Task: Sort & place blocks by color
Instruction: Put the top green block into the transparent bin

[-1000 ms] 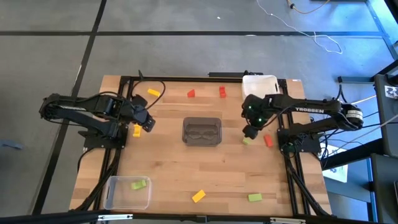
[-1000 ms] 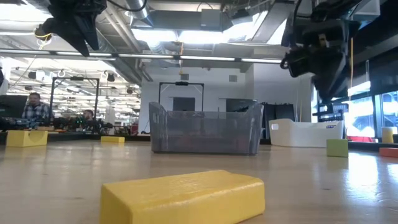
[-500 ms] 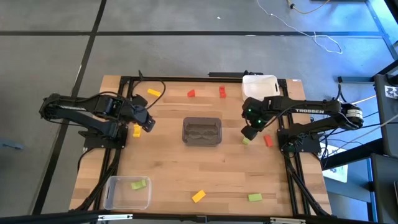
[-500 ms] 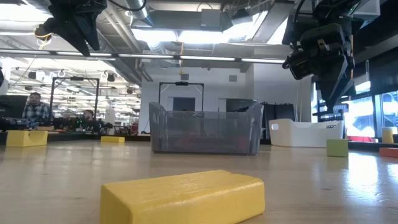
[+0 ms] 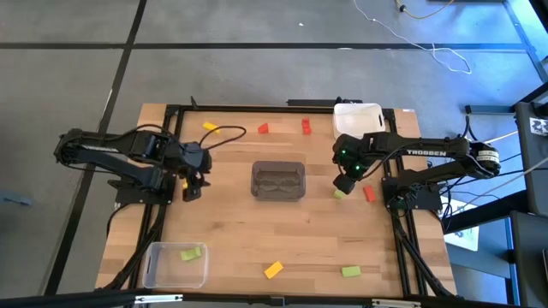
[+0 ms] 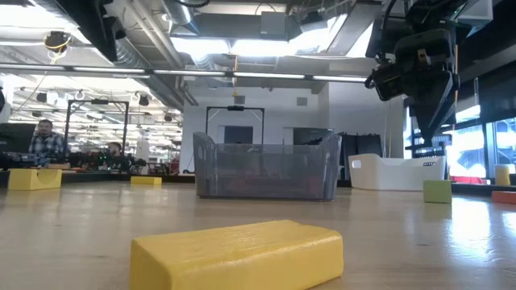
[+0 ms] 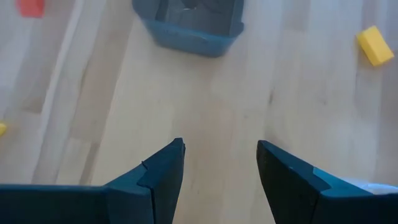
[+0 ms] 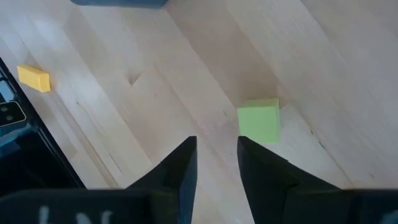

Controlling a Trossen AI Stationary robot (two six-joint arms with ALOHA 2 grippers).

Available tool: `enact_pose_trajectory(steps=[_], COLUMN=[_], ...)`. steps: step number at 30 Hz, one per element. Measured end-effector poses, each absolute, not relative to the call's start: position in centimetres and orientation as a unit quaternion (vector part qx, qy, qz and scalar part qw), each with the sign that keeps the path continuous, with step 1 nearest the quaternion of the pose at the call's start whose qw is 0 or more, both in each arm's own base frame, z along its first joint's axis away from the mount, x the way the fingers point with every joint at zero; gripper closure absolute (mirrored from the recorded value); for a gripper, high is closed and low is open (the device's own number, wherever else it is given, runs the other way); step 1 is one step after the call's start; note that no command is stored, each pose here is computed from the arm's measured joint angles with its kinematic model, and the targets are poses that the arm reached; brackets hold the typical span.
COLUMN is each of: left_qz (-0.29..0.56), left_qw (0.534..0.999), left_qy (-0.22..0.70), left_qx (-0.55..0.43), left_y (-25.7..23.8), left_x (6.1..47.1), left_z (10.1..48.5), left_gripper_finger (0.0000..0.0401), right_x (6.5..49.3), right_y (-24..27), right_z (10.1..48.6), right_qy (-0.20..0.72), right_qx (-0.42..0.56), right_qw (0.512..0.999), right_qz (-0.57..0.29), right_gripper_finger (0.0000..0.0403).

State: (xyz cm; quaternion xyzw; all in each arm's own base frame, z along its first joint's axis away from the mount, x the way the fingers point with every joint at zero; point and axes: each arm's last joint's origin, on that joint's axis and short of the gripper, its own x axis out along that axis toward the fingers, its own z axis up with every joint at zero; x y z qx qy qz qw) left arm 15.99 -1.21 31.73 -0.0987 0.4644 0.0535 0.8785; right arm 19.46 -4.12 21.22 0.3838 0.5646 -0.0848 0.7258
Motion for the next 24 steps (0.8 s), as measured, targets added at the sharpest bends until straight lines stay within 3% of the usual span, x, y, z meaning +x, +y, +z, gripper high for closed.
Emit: enact_pose_trajectory(steps=[24], left_qz=[0.047], left_qw=[0.878], left_qy=[0.466], left_qx=[-0.096], left_y=[-1.24], left_x=[15.98], left_z=[31.72], left_gripper_finger=[0.0208], right_x=[19.70], right_y=[-4.24], right_z=[21.28], right_qy=[0.554], right_qx=[0.379], right_qw=[0.736], right_qz=[-0.088], right_gripper_finger=[0.0288])
